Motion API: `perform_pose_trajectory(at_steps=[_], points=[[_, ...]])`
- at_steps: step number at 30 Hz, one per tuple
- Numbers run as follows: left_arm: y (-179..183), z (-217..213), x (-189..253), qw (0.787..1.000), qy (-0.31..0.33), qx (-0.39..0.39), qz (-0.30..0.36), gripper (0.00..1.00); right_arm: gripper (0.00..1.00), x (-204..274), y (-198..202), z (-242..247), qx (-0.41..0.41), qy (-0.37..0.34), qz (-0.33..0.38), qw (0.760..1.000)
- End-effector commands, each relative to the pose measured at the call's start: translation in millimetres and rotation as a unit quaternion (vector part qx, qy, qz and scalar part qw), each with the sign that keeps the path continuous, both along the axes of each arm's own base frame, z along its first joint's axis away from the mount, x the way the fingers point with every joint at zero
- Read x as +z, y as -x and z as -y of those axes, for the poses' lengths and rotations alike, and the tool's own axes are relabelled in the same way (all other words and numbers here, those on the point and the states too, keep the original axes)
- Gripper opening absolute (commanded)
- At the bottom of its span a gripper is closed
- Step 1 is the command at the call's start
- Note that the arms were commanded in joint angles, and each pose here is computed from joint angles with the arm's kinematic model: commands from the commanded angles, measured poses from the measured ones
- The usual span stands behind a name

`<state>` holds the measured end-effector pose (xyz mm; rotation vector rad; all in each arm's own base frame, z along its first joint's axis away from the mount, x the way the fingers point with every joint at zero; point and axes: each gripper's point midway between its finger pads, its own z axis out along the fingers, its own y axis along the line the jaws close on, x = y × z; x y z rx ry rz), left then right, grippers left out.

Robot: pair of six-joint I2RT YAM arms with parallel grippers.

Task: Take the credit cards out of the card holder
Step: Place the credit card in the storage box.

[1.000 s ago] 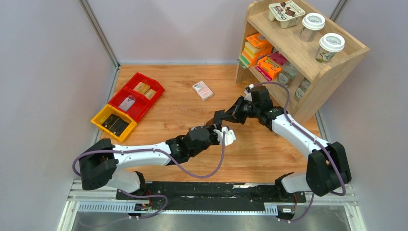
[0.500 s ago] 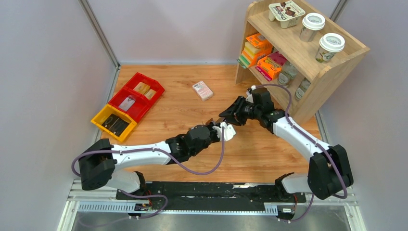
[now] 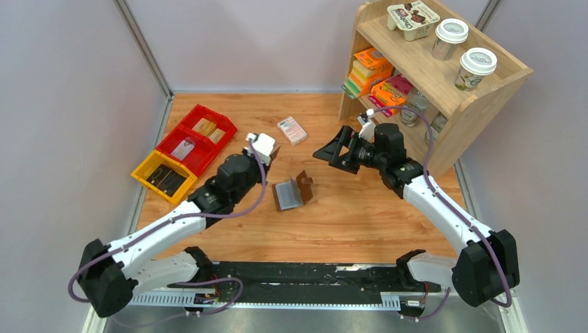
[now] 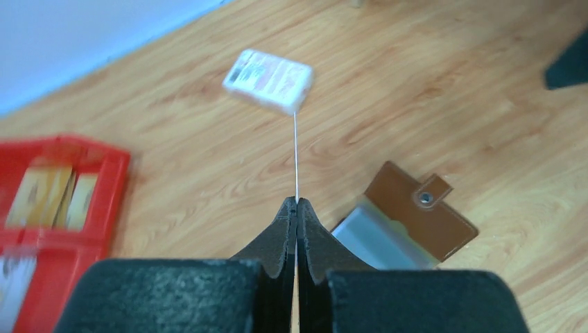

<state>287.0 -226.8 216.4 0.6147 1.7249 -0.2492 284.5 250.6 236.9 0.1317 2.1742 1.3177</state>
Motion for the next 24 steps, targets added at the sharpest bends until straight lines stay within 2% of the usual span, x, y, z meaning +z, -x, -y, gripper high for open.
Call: perform_pose_trajectory(at_steps=[1, 5, 9, 11, 12, 13, 14, 15, 19, 24], points=[[5, -50, -4, 0.99, 0.079, 0.083, -0.081, 0.0, 1.0, 10, -4, 7, 0.021, 0.045, 0.087, 0.995], [5, -121, -1, 0.969, 0.117, 0.187, -0.109, 0.0, 1.0, 0, 4, 2, 0.036, 0.072, 0.106, 0.991], [14, -183, -6, 0.939, 0.144, 0.278, -0.145, 0.0, 1.0, -2, 22, -17, 0.075, 0.142, 0.152, 0.975], [21, -224, -14, 0.909, 0.165, 0.345, -0.164, 0.0, 1.0, -4, 35, -27, 0.094, 0.169, 0.167, 0.967], [24, -226, -17, 0.904, 0.182, 0.345, -0.173, 0.0, 1.0, -6, 39, -29, 0.1, 0.176, 0.173, 0.964], [27, -248, -18, 0.887, 0.198, 0.38, -0.171, 0.0, 1.0, -4, 43, -31, 0.103, 0.177, 0.178, 0.962], [28, -249, -18, 0.883, 0.216, 0.378, -0.177, 0.0, 1.0, -5, 46, -31, 0.106, 0.179, 0.183, 0.961], [29, -268, -20, 0.866, 0.233, 0.406, -0.176, 0.0, 1.0, -3, 49, -32, 0.107, 0.181, 0.188, 0.959], [25, -291, -26, 0.839, 0.287, 0.416, -0.2, 0.0, 1.0, 2, 57, -29, 0.108, 0.195, 0.212, 0.952], [17, -330, -27, 0.819, 0.266, 0.465, -0.205, 0.0, 1.0, 4, 72, -32, 0.123, 0.201, 0.236, 0.943]])
